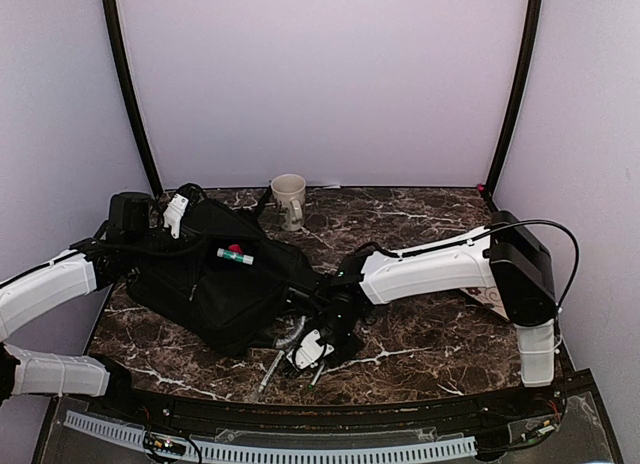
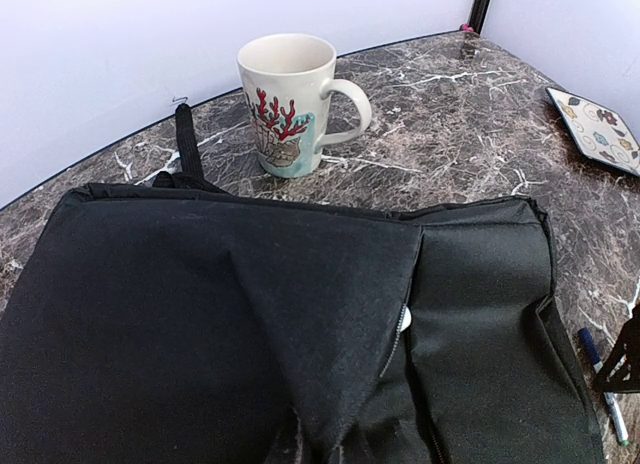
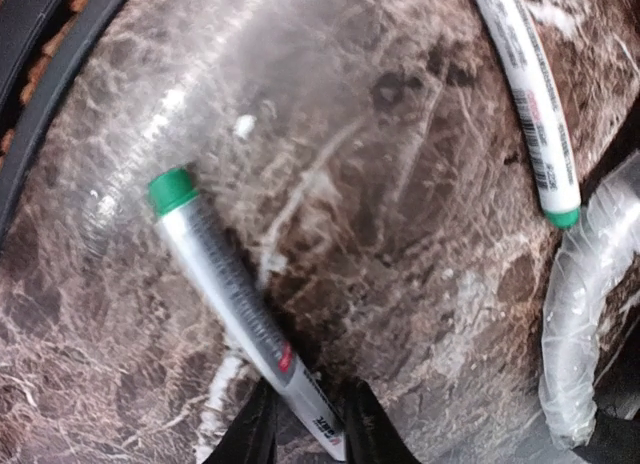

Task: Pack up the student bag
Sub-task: Pick up the pen from the center of the board.

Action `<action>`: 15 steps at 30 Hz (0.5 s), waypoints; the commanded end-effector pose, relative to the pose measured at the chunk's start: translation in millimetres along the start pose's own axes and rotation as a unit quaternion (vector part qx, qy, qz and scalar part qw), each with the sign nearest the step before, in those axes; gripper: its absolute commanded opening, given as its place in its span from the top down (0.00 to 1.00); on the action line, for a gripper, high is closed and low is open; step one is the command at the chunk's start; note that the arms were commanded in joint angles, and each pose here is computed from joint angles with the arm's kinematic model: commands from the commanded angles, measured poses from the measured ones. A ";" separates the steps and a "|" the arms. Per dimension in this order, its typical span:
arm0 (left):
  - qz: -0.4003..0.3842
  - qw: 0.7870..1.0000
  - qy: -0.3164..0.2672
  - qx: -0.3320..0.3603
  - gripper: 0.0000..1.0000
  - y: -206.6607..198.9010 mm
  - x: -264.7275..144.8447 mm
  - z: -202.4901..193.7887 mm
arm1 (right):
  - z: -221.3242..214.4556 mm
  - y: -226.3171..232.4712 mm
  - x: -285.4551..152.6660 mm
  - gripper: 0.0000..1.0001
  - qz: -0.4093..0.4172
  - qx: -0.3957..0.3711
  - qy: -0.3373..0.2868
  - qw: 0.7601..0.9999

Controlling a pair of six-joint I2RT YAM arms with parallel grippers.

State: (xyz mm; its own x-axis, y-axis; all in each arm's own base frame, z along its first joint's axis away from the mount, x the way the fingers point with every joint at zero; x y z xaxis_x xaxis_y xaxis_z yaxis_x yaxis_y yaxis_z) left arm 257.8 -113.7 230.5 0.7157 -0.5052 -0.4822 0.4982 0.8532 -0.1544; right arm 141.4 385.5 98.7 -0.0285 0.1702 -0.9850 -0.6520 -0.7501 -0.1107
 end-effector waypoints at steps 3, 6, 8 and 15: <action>-0.035 0.994 -0.094 0.036 1.00 -14.8 -17.2 35.8 | 0.7 -0.8 8.9 0.85 -0.010 -0.004 0.028 1.000; -0.035 0.994 -0.094 0.036 1.00 -14.7 -17.0 35.3 | 1.5 2.9 0.5 0.94 -0.016 -0.007 0.046 0.999; -0.037 0.994 -0.092 0.035 1.00 -14.9 -16.2 35.2 | 1.7 5.2 -8.0 0.97 -0.017 -0.005 0.045 0.999; -0.037 0.995 -0.091 0.034 1.00 -14.6 -15.6 34.7 | 10.9 -9.6 -59.9 0.99 -0.028 0.020 0.002 0.999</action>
State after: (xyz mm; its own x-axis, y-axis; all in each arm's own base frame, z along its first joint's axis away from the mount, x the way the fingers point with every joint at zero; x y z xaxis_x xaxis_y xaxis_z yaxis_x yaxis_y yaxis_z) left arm 257.7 -113.7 230.6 0.7159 -0.5052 -0.4819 0.4982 0.8532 -0.1543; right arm 139.0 382.2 107.6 0.0254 0.1251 -0.9918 -0.6577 -0.7451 -0.1108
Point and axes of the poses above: each gripper's point midway between its finger pads, its own x axis out along the fingers, its own y axis along the line the jaws close on, z = x × y, the point moved 8 cm from there along -x, back along the fingers, and after that the axes turned 8 degrees about -x, right-handed, at the moved point
